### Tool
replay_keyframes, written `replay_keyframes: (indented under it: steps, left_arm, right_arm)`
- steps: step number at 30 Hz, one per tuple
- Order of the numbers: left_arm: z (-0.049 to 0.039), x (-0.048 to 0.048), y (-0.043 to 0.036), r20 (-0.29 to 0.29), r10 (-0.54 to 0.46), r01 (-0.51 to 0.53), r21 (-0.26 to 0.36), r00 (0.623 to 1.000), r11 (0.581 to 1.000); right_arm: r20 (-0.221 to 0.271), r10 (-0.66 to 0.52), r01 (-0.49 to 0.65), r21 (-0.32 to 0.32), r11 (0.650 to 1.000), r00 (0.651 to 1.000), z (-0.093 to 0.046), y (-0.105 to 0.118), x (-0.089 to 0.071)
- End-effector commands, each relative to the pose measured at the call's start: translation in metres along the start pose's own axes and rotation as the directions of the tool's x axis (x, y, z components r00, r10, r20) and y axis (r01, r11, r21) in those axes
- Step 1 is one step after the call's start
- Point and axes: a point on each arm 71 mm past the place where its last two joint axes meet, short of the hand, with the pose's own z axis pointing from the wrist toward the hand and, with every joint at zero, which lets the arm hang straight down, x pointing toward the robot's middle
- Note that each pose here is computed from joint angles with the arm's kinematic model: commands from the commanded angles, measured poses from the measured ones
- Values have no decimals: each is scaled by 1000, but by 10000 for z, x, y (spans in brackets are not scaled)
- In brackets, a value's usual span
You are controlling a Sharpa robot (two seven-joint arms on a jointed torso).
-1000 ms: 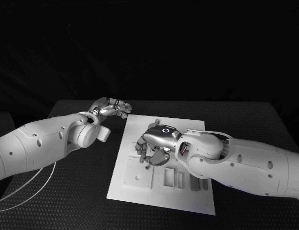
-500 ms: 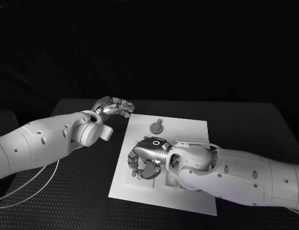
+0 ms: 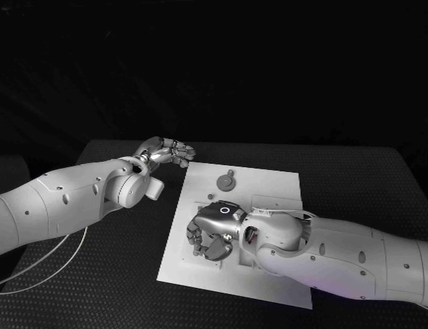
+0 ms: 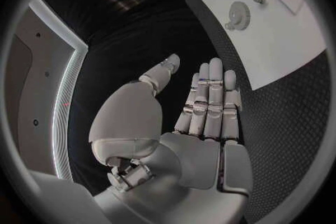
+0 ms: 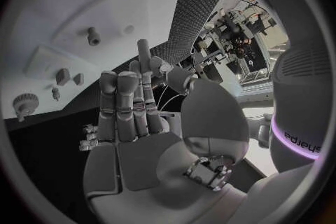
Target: Assemble the parts on the task board
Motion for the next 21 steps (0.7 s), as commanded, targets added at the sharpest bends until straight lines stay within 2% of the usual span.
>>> replay_keyframes:
  steps: [1,8,21]
  left_arm:
    - [8,22,-19,-13,-8,8,11,1000,1000]
    - [8,21,-18,-12,-7,8,10,1000,1000]
    - [9,23,-18,-13,-8,8,11,1000,1000]
  right_arm:
    - [-11,-56,56,1,998,998,4,-2,25]
    - [-29,-74,75,12,997,997,-3,-35,67]
    - [-31,-95,96,24,995,995,34,-66,103]
